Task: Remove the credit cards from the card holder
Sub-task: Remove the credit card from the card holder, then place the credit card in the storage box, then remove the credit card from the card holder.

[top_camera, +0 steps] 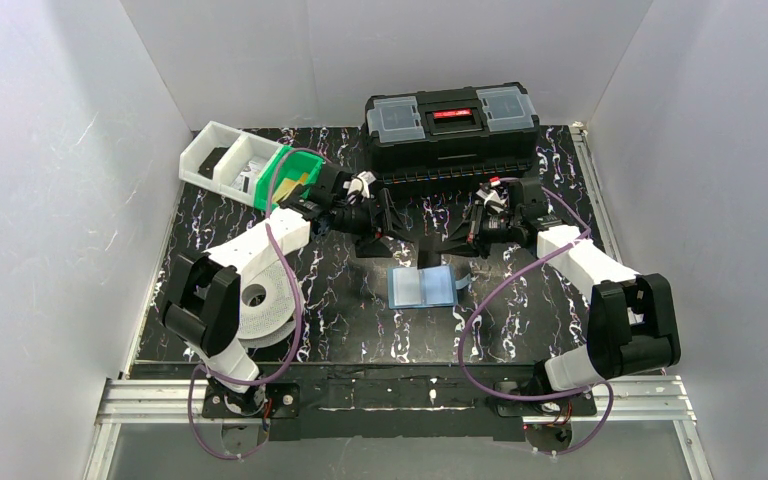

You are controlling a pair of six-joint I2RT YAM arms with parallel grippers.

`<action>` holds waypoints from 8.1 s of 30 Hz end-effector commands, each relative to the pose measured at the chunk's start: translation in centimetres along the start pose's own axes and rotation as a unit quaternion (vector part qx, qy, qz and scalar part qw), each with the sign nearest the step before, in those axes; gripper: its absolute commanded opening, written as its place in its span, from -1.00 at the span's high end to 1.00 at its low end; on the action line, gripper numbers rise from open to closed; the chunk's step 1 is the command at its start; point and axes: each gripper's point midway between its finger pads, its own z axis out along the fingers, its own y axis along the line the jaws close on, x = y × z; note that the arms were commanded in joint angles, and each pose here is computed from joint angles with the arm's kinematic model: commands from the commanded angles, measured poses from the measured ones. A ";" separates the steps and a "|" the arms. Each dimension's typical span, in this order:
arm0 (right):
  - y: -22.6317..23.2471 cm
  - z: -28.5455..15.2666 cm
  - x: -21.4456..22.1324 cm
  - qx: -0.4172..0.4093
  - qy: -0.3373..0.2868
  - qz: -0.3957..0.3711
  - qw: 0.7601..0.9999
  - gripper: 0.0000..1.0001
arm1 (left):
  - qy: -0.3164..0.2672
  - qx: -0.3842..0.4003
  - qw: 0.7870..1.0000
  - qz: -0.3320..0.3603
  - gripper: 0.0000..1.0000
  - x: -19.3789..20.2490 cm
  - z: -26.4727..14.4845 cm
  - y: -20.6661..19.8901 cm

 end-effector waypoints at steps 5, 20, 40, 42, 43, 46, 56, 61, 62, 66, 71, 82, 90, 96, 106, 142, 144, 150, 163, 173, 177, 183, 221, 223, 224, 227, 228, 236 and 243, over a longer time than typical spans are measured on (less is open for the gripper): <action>6.6 -0.8 -0.4 -0.114 0.010 -0.025 0.993 0.97 | 0.021 0.095 0.995 -0.008 -0.46 0.3 -1.0 -3.5; 8.7 0.5 0.0 -0.151 0.038 -0.025 0.987 0.97 | 0.029 0.139 0.989 -0.028 0.06 0.1 -0.8 -4.9; 6.8 0.3 -0.7 -0.024 -0.020 -0.048 0.998 -0.97 | -0.014 0.034 0.999 0.012 1.00 -0.3 -2.4 -2.1; 6.4 0.1 -0.8 -0.008 -0.027 -0.047 0.998 -0.97 | -0.027 0.020 0.999 0.017 1.00 -0.8 -3.1 -1.7; 6.2 0.0 -0.8 0.001 -0.030 -0.048 0.998 -0.97 | -0.035 0.009 0.999 0.024 1.00 -1.1 -3.6 -1.4; 5.5 -0.3 -0.9 0.026 -0.043 -0.053 0.997 -0.97 | -0.068 -0.052 0.995 0.045 1.00 -2.6 -5.5 0.1; 4.5 -1.4 -0.1 0.058 -0.047 -0.078 0.994 -0.97 | -0.232 -0.344 0.909 0.039 1.00 -12.9 -17.0 9.5; 3.8 -1.3 0.6 0.060 -0.038 -0.077 0.995 -0.97 | -0.297 -0.431 0.852 0.021 1.00 -18.5 -22.7 13.2; 3.7 -1.3 0.6 0.062 -0.036 -0.077 0.994 -0.97 | -0.307 -0.451 0.838 0.022 1.00 -19.4 -23.8 13.8; 3.3 -1.4 0.7 0.067 -0.035 -0.079 0.994 -0.97 | -0.335 -0.524 0.783 0.023 1.00 -23.2 -27.5 16.5; 2.9 -1.5 0.7 0.081 -0.035 -0.087 0.992 -0.97 | -0.346 -0.597 0.723 0.027 1.00 -27.4 -30.4 19.3; 1.6 -1.0 0.8 0.099 -0.021 -0.076 0.992 -0.97 | -0.400 -0.664 0.629 0.059 1.00 -35.4 -34.3 23.1; 0.8 0.0 0.6 0.097 -0.011 -0.063 0.993 -0.97 | -0.407 -0.666 0.620 0.079 1.00 -37.9 -34.7 26.2; 0.1 0.6 0.5 0.098 0.000 -0.055 0.994 -0.97 | -0.406 -0.643 0.645 0.074 1.00 -38.8 -33.8 29.1; -0.4 1.0 1.0 0.091 0.014 -0.054 0.994 -0.97 | -0.417 -0.595 0.684 0.063 0.19 -39.0 -33.4 29.9; -0.6 -0.2 -0.5 0.128 -0.042 -0.080 0.988 -0.97 | -0.395 -0.421 0.810 0.100 -0.97 -29.0 -24.3 11.0; -0.9 -0.3 -0.4 0.135 -0.048 -0.077 0.987 -0.97 | -0.380 -0.394 0.831 0.095 -0.96 -27.2 -22.2 9.8; -1.8 -0.8 -0.2 0.160 -0.057 -0.073 0.983 -0.97 | -0.297 -0.348 0.882 0.111 -0.96 -20.1 -15.8 7.4; -2.9 0.6 0.5 0.203 -0.059 -0.069 0.975 -0.97 | -0.141 -0.260 0.949 0.112 -0.96 -4.4 -8.5 6.6; -3.3 2.7 1.2 0.247 -0.042 -0.077 0.965 -0.96 | -0.097 -0.265 0.954 0.097 -0.96 -0.3 -8.4 9.3; -3.3 3.7 1.5 0.265 -0.030 -0.083 0.960 -0.91 | -0.087 -0.273 0.954 0.085 -0.96 0.5 -8.4 10.2; -3.4 5.3 2.2 0.286 -0.008 -0.092 0.954 -0.73 | -0.081 -0.258 0.962 0.049 -0.96 1.2 -8.0 11.1; -6.9 9.7 4.1 0.457 0.086 -0.149 0.873 -0.32 | -0.057 -0.195 0.979 -0.011 -0.91 1.9 -6.9 12.2; -6.9 10.0 4.1 0.455 0.088 -0.150 0.873 -0.33 | -0.057 -0.195 0.979 -0.012 -0.90 1.9 -6.9 12.2; -7.0 10.2 4.1 0.455 0.089 -0.151 0.873 -0.33 | -0.056 -0.196 0.979 -0.013 -0.90 1.9 -6.9 12.2; -7.3 10.5 4.0 0.460 0.094 -0.151 0.870 -0.33 | -0.055 -0.196 0.979 -0.016 -0.90 2.1 -6.9 12.3; -7.4 10.6 4.0 0.462 0.094 -0.151 0.869 -0.33 | -0.055 -0.196 0.979 -0.017 -0.90 2.1 -6.9 12.4; -9.5 10.8 4.5 0.484 0.118 -0.141 0.855 -0.17 | -0.052 -0.193 0.980 -0.023 -0.89 2.3 -6.7 12.3; -10.2 10.9 5.1 0.474 0.126 -0.133 0.861 0.16 | -0.046 -0.188 0.981 -0.032 -0.83 2.4 -6.4 12.3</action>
